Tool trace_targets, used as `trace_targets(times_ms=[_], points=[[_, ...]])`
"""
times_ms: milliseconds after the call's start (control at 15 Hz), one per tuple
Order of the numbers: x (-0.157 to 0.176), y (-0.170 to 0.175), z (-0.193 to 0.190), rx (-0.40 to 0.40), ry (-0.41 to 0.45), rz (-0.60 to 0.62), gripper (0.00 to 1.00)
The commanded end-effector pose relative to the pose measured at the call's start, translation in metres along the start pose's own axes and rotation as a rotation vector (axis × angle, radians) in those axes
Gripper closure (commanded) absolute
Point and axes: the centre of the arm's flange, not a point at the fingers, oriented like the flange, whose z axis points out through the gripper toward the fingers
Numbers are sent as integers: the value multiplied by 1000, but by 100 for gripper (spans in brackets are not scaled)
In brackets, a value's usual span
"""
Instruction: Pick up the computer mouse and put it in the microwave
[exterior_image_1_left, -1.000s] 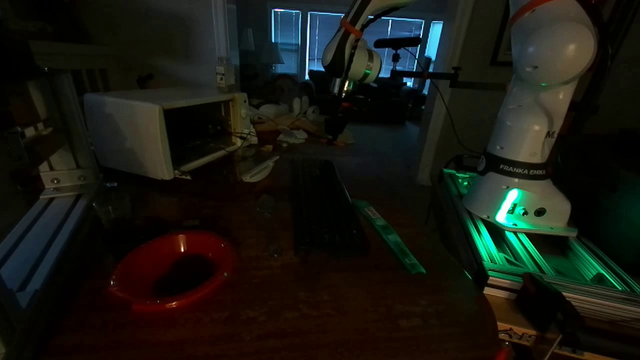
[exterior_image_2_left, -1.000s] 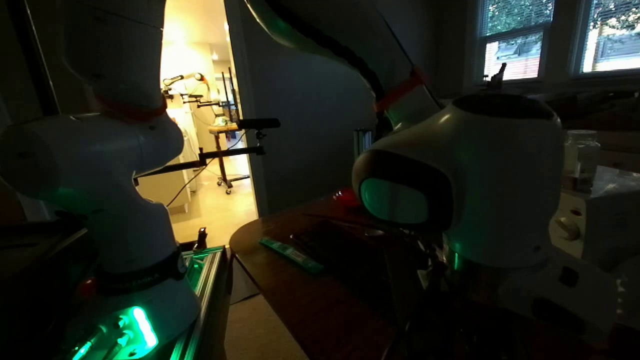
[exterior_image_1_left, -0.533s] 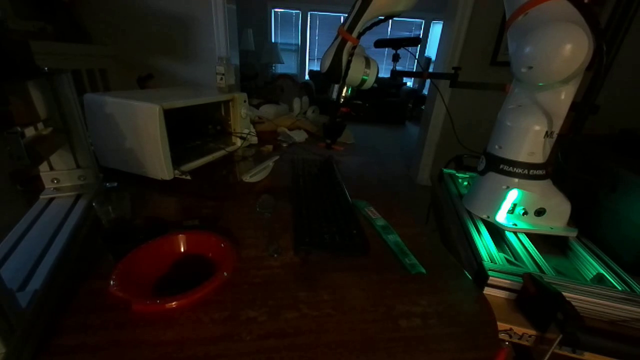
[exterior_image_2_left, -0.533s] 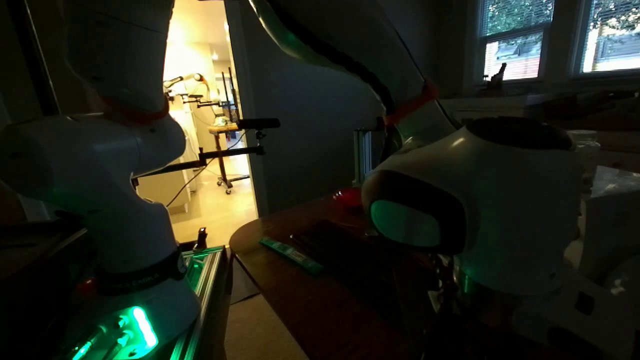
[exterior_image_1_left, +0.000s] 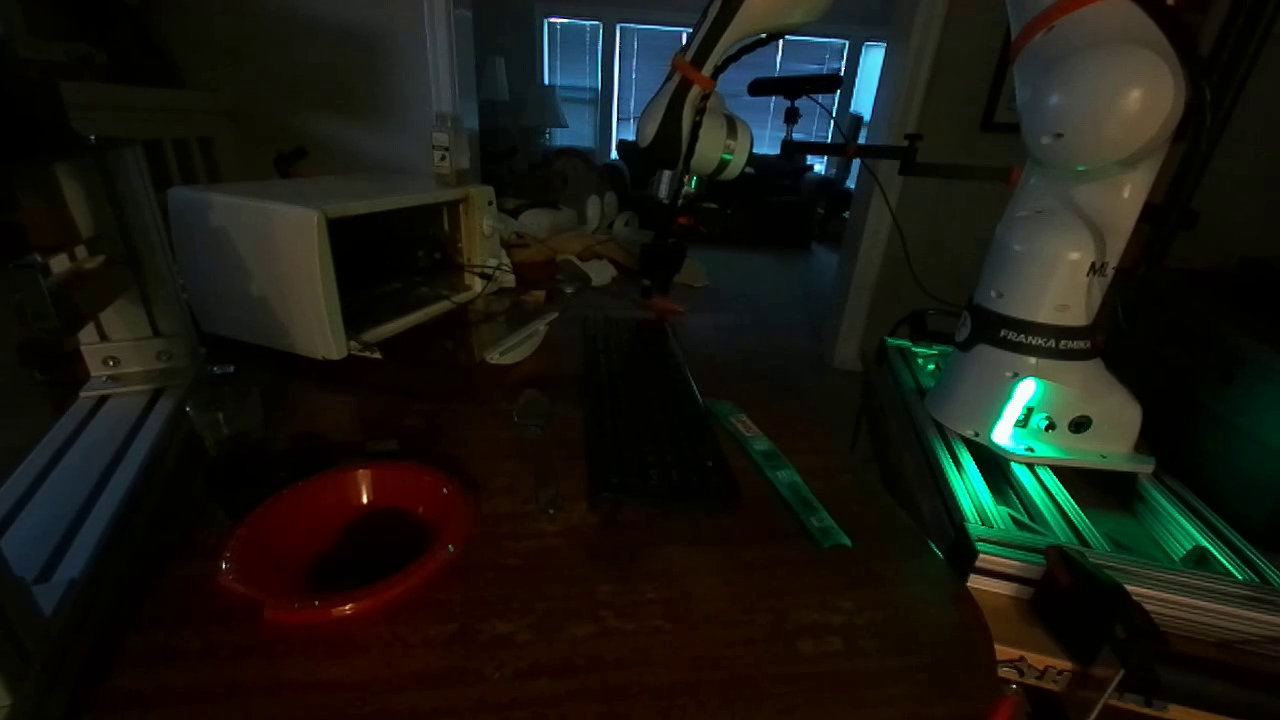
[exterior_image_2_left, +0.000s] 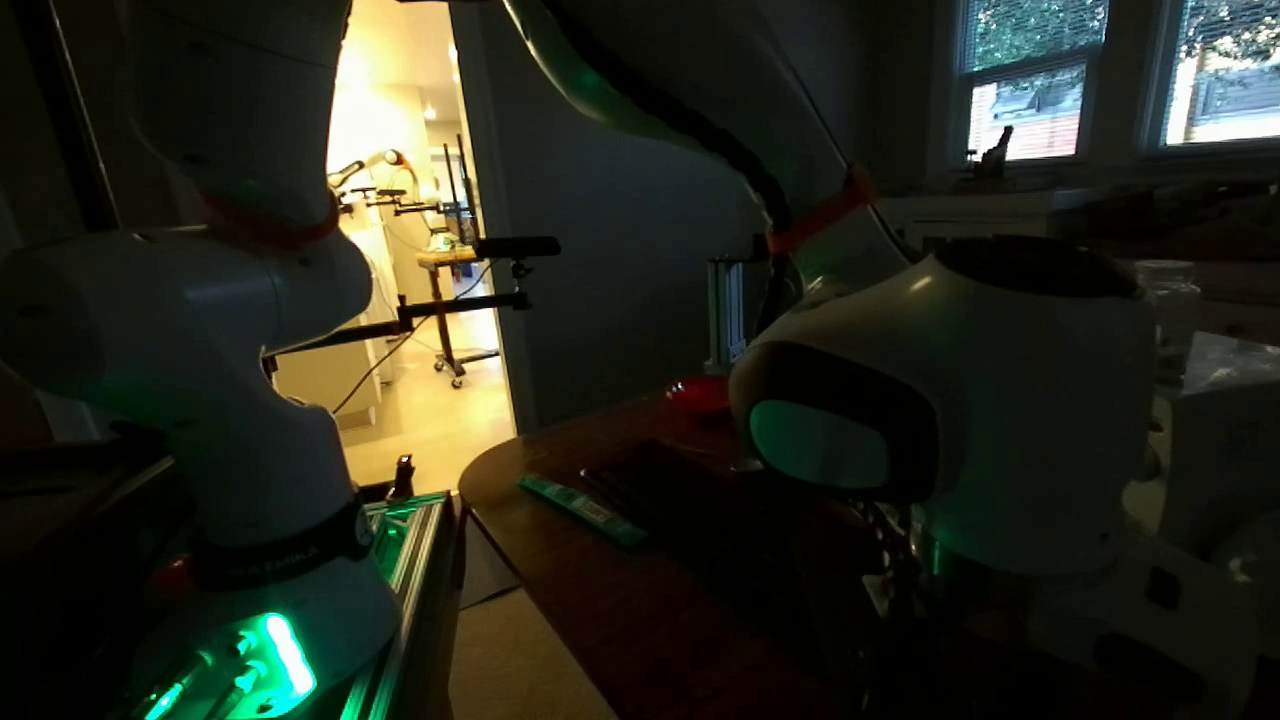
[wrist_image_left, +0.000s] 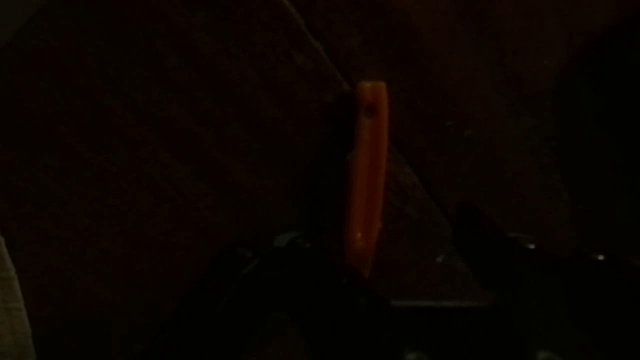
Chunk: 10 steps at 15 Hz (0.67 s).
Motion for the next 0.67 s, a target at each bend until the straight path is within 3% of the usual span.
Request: trace_targets(times_ms=[0, 67, 600], points=[[-5, -15, -15, -16, -7, -57, 4], [-7, -21, -22, -16, 2, -84, 0], [-38, -97, -98, 43, 125, -301, 0]])
